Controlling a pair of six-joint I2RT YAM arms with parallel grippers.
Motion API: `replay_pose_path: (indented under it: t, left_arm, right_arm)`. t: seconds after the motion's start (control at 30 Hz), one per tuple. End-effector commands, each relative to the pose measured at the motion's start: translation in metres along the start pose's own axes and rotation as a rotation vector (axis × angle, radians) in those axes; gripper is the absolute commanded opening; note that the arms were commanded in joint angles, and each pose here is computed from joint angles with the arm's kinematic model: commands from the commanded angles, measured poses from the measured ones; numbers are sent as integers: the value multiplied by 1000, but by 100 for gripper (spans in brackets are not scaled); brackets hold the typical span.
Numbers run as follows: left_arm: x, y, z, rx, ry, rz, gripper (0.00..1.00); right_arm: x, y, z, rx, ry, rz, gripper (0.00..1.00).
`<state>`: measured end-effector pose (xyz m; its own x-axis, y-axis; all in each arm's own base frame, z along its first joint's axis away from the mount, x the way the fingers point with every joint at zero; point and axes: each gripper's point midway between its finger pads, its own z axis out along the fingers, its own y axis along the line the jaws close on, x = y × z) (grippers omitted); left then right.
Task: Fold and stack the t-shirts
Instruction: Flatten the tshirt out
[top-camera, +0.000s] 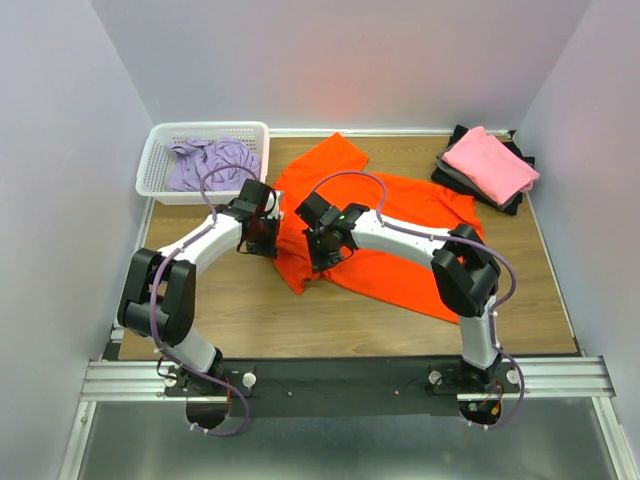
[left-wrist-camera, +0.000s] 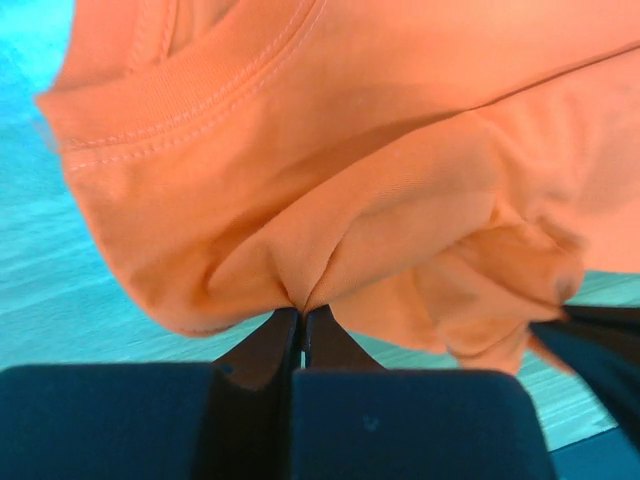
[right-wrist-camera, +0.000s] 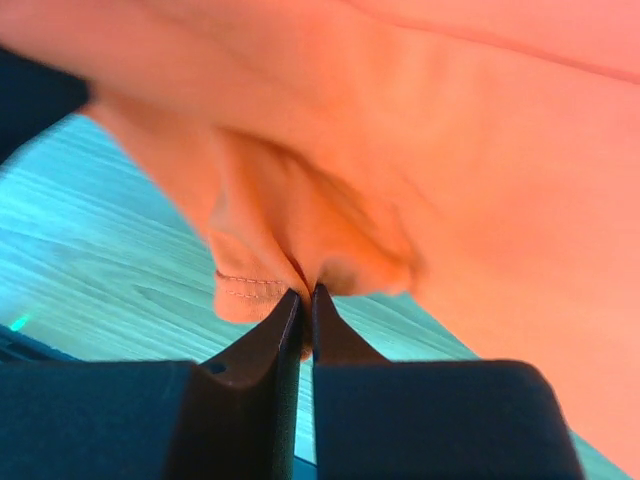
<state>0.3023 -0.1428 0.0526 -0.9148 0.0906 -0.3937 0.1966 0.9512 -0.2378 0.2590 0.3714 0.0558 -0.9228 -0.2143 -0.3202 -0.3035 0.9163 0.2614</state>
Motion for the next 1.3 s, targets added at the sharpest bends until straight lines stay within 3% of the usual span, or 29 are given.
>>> replay_pose_path:
  t: [0.0, 0.2, 0.3, 0.33, 0.4, 0.6, 0.7, 0.9, 1.0, 1.1, 1.13, 1.17, 1.27]
  left_arm:
    - [-17, 0, -19, -11, -37, 52, 0]
    - [-19, -2, 4, 11, 20, 65, 0]
    - [-22, -6, 4, 29, 15, 63, 36]
    - [-21, -7, 3, 36, 10, 55, 55]
    - [-18, -10, -2, 51, -3, 52, 68]
    - [-18, -12, -29, 38, -60, 14, 73]
    - [-21, -29, -48, 119, -110, -13, 73]
    - [-8, -41, -36, 209, -82, -6, 74]
    - [-4, -46, -31, 252, -60, 12, 74]
    - [6, -55, -27, 298, -37, 74, 74]
    - [9, -57, -26, 297, -30, 99, 74]
    - [15, -56, -23, 288, -19, 124, 74]
    - [31, -59, -19, 290, 1, 138, 74]
  right_arm:
    - [-8, -28, -21, 101, -22, 8, 13]
    - [-6, -50, -8, 135, 32, 29, 13]
    - [-4, -48, -4, 127, 54, 11, 13]
    - [-4, -48, -4, 121, 59, 4, 14]
    - [-2, -42, -2, 88, 82, -4, 14]
    - [12, -31, -1, 16, 149, -14, 14]
    - [22, -24, -2, -22, 184, -6, 14]
    - [39, -17, -8, -43, 214, 8, 21]
    - [47, -15, -10, -42, 216, 29, 32]
    - [45, -14, -17, -40, 176, 67, 53]
    - [43, -16, -19, -35, 161, 67, 53]
    - [41, -16, -22, -30, 146, 80, 63]
    - [34, -23, -34, 8, 76, 100, 78]
